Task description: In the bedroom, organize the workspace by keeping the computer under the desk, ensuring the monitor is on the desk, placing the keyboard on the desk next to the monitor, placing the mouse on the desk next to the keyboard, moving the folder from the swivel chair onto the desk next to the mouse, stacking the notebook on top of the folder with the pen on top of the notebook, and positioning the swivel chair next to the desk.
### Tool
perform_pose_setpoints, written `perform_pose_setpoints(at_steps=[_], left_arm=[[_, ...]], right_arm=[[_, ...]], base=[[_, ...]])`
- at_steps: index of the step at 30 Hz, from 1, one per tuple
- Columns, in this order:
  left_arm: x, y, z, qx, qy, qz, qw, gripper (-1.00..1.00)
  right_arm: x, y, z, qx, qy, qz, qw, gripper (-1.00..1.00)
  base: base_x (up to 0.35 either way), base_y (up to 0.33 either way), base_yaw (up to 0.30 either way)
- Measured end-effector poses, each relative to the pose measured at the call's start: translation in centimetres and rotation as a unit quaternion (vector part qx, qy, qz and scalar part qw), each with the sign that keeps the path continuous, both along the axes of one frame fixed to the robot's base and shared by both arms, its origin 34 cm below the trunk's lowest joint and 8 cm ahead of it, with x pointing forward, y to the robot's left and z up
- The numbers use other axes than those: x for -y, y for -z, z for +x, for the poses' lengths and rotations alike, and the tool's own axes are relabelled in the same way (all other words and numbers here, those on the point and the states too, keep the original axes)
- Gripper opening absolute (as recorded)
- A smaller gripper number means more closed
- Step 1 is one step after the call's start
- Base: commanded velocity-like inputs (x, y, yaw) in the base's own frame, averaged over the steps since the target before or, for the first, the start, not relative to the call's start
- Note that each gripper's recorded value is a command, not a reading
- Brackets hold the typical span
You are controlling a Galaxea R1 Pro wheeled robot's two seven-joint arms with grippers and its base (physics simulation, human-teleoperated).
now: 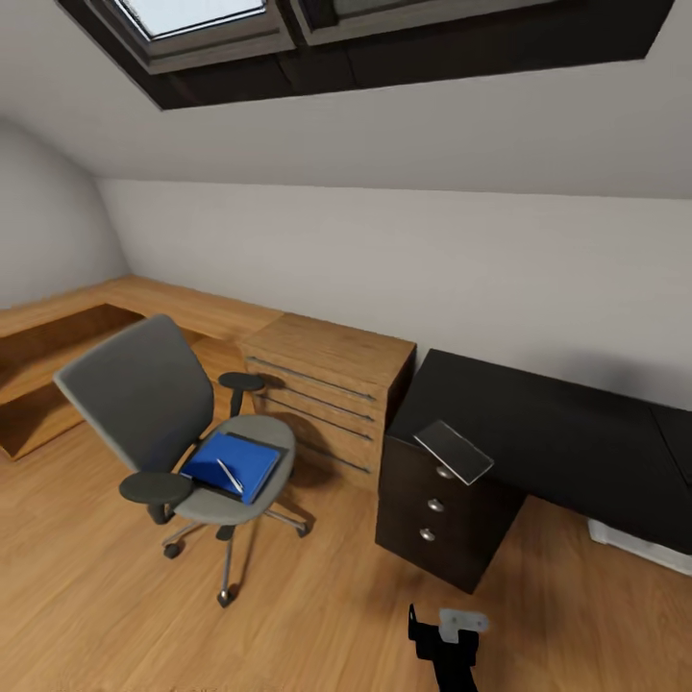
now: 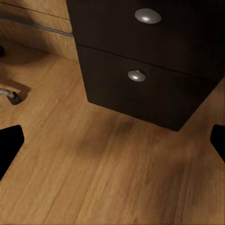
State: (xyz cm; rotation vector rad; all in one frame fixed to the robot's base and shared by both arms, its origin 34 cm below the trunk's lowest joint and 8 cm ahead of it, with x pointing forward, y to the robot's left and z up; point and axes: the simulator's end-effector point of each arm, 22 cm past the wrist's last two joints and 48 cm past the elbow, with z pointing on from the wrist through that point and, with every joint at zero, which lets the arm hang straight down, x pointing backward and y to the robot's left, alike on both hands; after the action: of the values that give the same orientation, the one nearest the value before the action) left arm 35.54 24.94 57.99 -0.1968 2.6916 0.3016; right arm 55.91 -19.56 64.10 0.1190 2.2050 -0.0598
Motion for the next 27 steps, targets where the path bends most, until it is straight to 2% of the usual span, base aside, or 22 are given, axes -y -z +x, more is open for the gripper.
perform_pose_setpoints(at_steps=[27], left_arm=[[-0.19, 0.03, -0.06, -0.001, -0.002, 0.001, 1.0000, 1.00]], right_arm=[[0.02, 0.03, -0.04, 0.000, 0.001, 0.000, 1.0000, 1.00]], base=[[0.000, 0.000, 0.286]])
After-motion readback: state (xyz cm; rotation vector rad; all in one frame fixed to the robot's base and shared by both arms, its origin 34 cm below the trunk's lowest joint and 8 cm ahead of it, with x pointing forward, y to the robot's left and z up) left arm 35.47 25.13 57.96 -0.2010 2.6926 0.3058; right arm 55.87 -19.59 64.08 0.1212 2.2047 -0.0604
